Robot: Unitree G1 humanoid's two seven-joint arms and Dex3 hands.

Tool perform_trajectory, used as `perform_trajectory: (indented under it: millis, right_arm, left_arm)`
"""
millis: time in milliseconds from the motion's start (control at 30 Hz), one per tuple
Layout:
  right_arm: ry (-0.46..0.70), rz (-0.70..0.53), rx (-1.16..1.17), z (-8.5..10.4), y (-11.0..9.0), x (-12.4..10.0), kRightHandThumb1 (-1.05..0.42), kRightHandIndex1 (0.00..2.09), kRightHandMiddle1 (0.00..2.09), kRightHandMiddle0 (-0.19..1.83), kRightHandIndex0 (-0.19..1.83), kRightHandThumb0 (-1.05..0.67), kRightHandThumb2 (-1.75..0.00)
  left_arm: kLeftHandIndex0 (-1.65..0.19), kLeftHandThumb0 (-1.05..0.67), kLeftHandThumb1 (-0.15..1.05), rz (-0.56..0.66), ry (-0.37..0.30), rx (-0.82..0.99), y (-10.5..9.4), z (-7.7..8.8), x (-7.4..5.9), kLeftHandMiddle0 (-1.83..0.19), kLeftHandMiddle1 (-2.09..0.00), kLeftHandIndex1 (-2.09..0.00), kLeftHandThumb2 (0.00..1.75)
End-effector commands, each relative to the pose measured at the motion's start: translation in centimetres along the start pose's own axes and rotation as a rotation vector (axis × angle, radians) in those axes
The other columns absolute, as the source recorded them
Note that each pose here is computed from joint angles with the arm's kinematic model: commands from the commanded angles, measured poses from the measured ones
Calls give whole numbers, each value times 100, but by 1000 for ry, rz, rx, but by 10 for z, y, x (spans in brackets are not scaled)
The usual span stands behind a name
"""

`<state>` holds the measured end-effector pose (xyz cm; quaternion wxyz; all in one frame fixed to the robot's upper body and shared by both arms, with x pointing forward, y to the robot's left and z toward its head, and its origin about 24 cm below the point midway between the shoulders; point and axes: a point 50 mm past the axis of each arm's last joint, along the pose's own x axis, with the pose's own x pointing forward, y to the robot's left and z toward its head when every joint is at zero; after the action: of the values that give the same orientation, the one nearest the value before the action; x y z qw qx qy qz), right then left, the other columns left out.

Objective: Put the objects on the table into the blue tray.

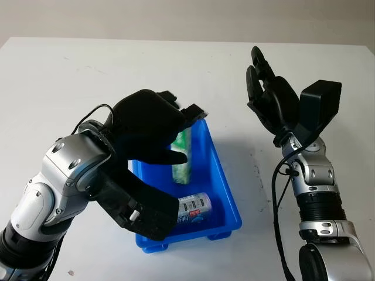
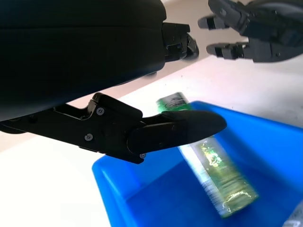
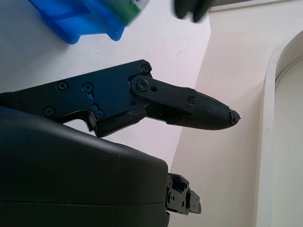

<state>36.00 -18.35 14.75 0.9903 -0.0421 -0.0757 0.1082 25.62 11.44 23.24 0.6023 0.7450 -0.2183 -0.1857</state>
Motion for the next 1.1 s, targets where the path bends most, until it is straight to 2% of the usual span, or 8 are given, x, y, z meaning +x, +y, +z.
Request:
perform_trajectory:
  millis: [0, 200, 333, 433, 567, 700, 900, 1067]
  right_arm:
    - [-13, -6, 5, 1, -2, -1, -105, 0, 0, -19, -19, -70, -67]
    - [-10, -7, 4, 1, -1, 0, -105, 0, 0, -19, -19, -72, -66]
    - [-13, 0, 11, 0, -1, 0, -105, 0, 0, -19, -19, -73, -66]
    - [-19, 4, 14, 0, -1, 0, -105, 0, 0, -19, -19, -73, -66]
    - [-27, 6, 10, 0, -1, 0, -105, 0, 0, -19, -19, -74, -66]
    - [-29, 9, -1, 3, -1, -1, -105, 0, 0, -19, -19, -71, -68]
    - [-27, 0, -5, 4, -1, -1, -105, 0, 0, -19, -19, -72, -69]
    - [-28, -9, -1, 3, 0, -1, -105, 0, 0, -19, -19, -71, -70]
  left_arm:
    - [19, -75, 105, 39, 12, -30, 2, -4, -2, 17, -1, -5, 66]
    - [19, -77, 105, 114, 83, -158, 17, -27, -4, 19, 0, 0, 64]
    - [19, -78, 105, 240, 140, -456, 16, -56, -6, 19, 0, 0, 61]
    - [19, -79, 105, 371, 175, -716, 8, -76, -9, 19, 0, 0, 59]
    - [19, -75, 105, 509, 267, -890, -2, -94, -14, 19, 0, 0, 65]
    - [18, -74, 105, 644, 361, -1088, -20, -108, -19, 18, -2, -1, 68]
    - [19, -74, 105, 727, 434, -1333, -50, -122, -25, 19, 0, 0, 65]
    - [19, -74, 105, 767, 517, -1447, -76, -125, -29, 19, 0, 0, 66]
